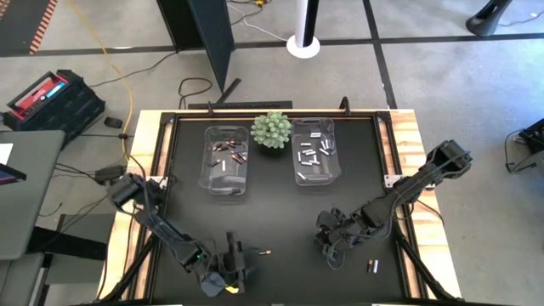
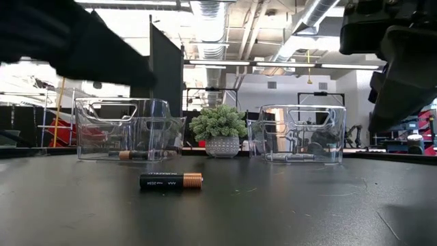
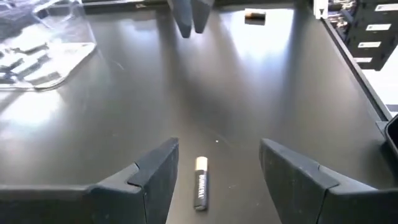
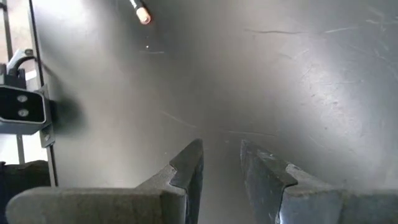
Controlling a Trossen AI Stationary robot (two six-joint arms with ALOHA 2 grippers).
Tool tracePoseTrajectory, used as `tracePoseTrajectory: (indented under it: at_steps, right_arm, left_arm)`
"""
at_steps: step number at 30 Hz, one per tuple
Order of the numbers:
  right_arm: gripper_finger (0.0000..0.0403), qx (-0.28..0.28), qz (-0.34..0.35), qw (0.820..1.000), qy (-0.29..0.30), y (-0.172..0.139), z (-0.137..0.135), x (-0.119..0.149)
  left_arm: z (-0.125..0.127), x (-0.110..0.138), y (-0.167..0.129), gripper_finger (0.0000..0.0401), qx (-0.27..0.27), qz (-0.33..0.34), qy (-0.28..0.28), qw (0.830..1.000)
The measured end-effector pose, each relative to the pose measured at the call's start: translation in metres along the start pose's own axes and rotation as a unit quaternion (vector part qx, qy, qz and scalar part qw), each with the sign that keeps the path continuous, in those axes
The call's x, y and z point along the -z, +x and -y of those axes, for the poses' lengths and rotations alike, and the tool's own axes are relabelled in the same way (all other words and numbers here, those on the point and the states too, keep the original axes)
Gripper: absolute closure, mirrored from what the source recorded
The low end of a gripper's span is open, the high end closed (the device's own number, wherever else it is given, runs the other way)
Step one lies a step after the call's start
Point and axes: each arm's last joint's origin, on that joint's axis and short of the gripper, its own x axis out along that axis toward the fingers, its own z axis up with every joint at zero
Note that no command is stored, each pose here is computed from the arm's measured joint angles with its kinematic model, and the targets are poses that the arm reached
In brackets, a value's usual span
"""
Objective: Sort batteries
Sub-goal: Put the black-brown battery into the left transparent bin
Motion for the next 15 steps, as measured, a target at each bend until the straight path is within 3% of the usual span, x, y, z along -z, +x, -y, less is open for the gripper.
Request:
tracePoseTrajectory:
  at_steps: [7,15]
  right_arm:
    - [0.0277,-0.005,-0.004,1.0,-0.008,-0.001,-0.003,0.005]
    - [0.0277,-0.008,-0.006,1.0,-0.007,-0.002,-0.004,0.007]
  left_arm:
    - [0.001,0.034,0.034,0.0183,-0.003,-0.007,0.007,1.0]
    - [-0.006,0.06,0.067,0.0183,-0.003,0.014,-0.03,0.999]
